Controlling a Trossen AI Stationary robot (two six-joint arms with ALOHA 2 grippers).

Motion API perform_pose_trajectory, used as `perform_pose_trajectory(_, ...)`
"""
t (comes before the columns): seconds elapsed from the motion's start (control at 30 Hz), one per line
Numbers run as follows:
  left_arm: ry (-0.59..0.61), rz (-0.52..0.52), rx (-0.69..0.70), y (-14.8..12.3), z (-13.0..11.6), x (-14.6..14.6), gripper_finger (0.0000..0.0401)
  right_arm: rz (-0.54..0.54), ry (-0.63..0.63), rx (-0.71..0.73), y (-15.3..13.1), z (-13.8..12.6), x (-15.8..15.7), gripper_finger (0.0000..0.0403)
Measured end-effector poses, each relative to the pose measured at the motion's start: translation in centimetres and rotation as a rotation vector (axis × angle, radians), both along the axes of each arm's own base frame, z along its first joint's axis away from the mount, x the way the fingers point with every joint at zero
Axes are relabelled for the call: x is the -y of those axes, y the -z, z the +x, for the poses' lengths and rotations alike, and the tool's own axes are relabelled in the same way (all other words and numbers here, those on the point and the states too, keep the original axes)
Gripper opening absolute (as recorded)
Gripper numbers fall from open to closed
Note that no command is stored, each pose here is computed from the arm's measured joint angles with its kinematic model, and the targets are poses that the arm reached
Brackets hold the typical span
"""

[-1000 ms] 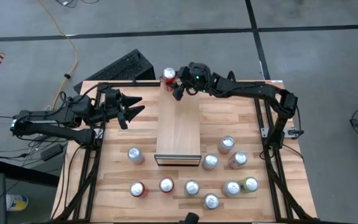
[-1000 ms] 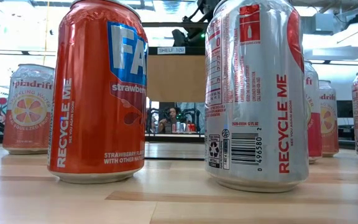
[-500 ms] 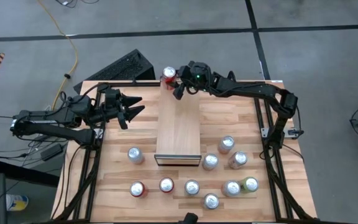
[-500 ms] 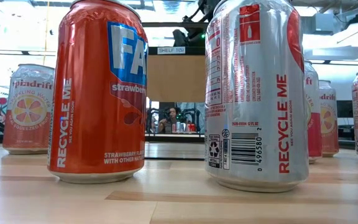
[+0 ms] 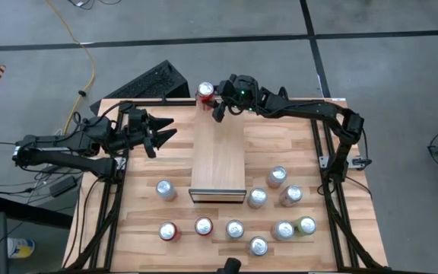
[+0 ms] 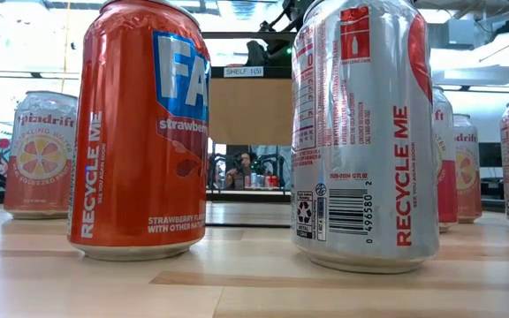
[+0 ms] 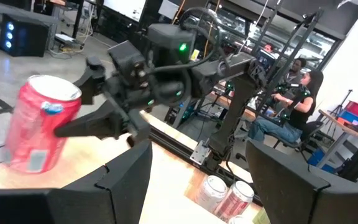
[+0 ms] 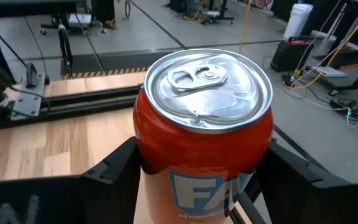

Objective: Place canned beverage on shelf
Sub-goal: Put the top red soda can on the shelf

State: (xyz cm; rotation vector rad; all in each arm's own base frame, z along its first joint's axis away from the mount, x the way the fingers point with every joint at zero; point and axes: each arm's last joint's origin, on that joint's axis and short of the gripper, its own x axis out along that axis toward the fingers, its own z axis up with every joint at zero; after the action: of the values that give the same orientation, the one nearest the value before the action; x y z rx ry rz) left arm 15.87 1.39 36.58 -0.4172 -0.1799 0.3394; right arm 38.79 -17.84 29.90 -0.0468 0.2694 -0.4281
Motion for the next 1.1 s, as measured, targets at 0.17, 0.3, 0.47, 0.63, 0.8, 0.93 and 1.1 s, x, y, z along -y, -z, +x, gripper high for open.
perform_pose_trajectory(0.17, 0.000, 0.000, -0.001, 0.0, 0.0, 0.0, 0.0248, 0.009, -0.017, -0.024, 0.6, 0.2, -0.1, 0.0250)
perform_pose_trajectory(0.3, 0.001, 0.000, -0.001, 0.0, 0.0, 0.0, 0.0248, -0.010, 0.000, -0.027, 0.2, -0.1, 0.1, 0.0250)
perform_pose_trajectory(0.47, 0.000, 0.000, -0.001, 0.0, 0.0, 0.0, 0.0248, 0.010, -0.005, -0.011, 0.2, -0.2, 0.4, 0.0250)
perform_pose_trajectory(0.63, 0.001, 0.000, -0.001, 0.0, 0.0, 0.0, 0.0248, 0.026, -0.014, -0.011, 0.9, 0.3, 0.4, 0.0250)
perform_pose_trajectory(0.8, 0.000, 0.000, -0.002, 0.0, 0.0, 0.0, 0.0248, 0.021, -0.031, -0.020, 1.3, 0.6, 0.1, 0.0250)
perform_pose_trajectory(0.93, 0.000, 0.001, -0.002, 0.0, 0.0, 0.0, 0.0248, 0.025, -0.010, -0.036, 1.5, 0.5, 0.5, 0.0250)
perform_pose_trajectory(1.1, 0.000, 0.001, -0.002, 0.0, 0.0, 0.0, 0.0248, 0.032, -0.026, -0.031, 1.6, 0.5, 0.5, 0.0250)
